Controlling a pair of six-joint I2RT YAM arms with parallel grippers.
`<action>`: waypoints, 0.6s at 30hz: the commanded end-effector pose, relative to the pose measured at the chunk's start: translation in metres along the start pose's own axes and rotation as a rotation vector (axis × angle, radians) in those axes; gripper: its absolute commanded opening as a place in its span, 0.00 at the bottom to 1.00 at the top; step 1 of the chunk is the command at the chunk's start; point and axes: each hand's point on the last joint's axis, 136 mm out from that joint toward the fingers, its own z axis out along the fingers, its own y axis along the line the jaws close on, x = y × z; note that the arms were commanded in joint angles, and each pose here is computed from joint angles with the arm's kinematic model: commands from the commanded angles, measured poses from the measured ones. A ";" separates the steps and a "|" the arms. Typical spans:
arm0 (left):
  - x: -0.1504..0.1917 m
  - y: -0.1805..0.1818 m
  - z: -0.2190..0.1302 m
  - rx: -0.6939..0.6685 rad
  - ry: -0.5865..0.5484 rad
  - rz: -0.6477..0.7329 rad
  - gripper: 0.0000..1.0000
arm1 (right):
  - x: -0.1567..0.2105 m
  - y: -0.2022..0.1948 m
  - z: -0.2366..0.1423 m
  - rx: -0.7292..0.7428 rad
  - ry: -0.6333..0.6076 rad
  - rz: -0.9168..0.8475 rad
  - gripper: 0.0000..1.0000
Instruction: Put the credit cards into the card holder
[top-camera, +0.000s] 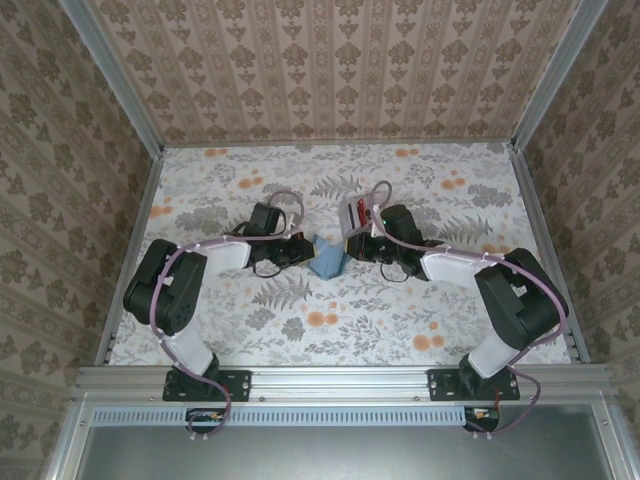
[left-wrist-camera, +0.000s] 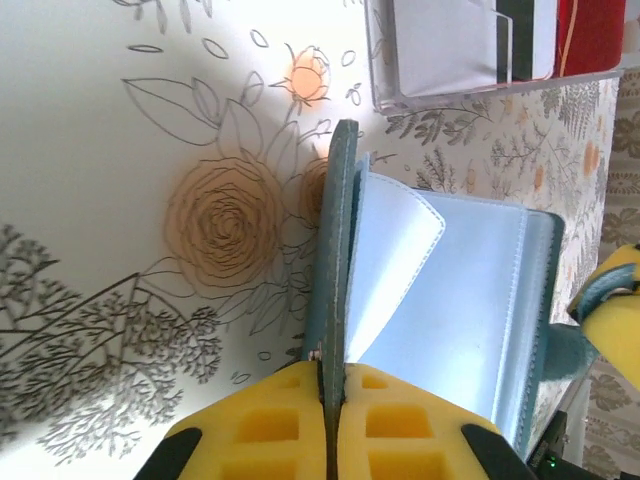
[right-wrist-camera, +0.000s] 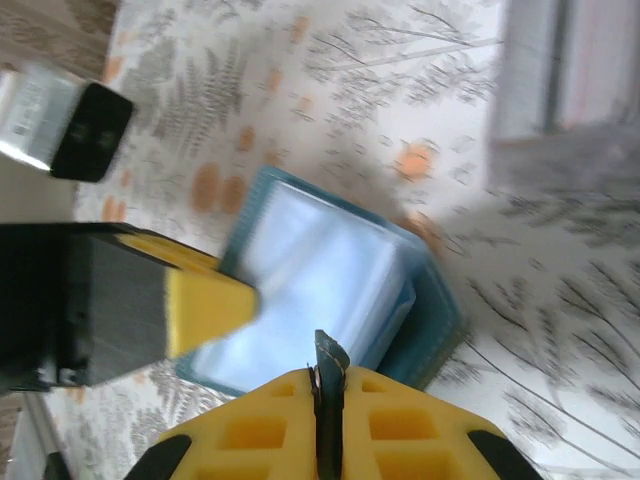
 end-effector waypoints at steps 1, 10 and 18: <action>-0.007 -0.009 -0.017 -0.012 -0.024 0.055 0.04 | 0.016 -0.028 -0.010 0.110 0.040 0.009 0.13; -0.005 -0.014 -0.034 -0.069 -0.022 0.096 0.05 | 0.016 -0.035 -0.024 0.184 0.070 -0.016 0.37; 0.001 -0.010 -0.034 -0.087 -0.020 0.084 0.07 | -0.027 0.016 -0.047 0.116 0.035 -0.104 0.40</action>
